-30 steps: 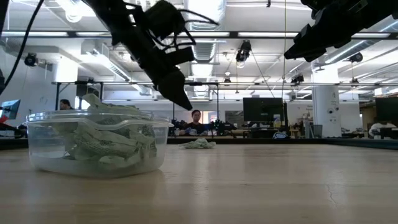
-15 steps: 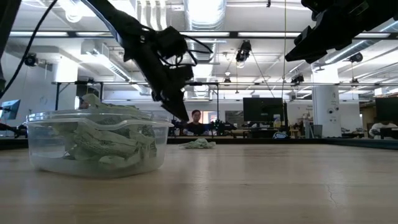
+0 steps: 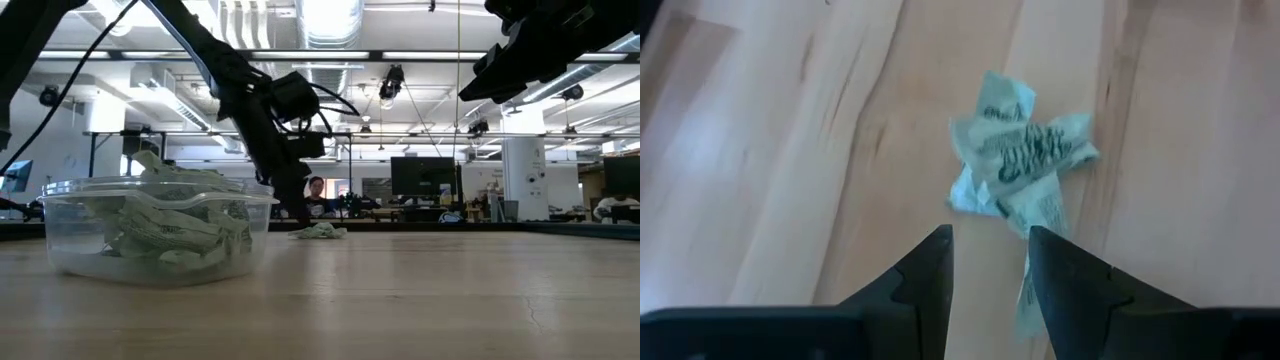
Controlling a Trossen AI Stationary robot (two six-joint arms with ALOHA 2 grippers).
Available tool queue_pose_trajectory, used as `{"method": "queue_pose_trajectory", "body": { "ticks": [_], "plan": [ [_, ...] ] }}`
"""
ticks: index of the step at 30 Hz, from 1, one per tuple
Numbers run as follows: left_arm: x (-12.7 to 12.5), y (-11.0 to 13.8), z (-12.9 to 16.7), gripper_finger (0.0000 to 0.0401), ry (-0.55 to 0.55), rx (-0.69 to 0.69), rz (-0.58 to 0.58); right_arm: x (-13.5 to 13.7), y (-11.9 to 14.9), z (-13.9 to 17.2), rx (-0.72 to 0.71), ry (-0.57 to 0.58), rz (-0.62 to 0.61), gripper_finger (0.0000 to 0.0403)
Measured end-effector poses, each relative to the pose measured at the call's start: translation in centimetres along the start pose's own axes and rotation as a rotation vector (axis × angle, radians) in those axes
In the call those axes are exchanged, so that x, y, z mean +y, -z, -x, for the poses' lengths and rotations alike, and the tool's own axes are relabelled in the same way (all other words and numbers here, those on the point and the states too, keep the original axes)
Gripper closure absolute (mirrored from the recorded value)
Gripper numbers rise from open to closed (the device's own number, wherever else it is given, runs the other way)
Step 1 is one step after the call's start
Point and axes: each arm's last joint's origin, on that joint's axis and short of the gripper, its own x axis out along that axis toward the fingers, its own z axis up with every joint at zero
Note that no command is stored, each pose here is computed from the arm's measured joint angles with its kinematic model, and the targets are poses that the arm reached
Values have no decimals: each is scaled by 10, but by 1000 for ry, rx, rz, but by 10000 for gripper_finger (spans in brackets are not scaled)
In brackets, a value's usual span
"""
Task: Pick and place Stevia / Truvia into bins
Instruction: Put the stevia packet into the transparent container
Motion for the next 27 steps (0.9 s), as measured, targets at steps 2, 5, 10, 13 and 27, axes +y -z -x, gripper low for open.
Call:
{"method": "queue_pose_trajectory", "body": {
  "ticks": [2,5,10,13,27],
  "plan": [
    [0,2,0,285,-3,16,-1,0,1,0,0,0,0,326],
    [0,5,0,285,1,45,-4,0,2,-1,4,0,1,326],
    [-2,7,0,285,46,58,-4,0,2,-1,1,0,0,326],
    [-3,8,-2,285,75,63,-3,0,1,-1,-3,-1,-1,326],
    [-6,13,-13,285,111,92,-3,0,3,-1,-2,0,-1,326]
  ]
}}
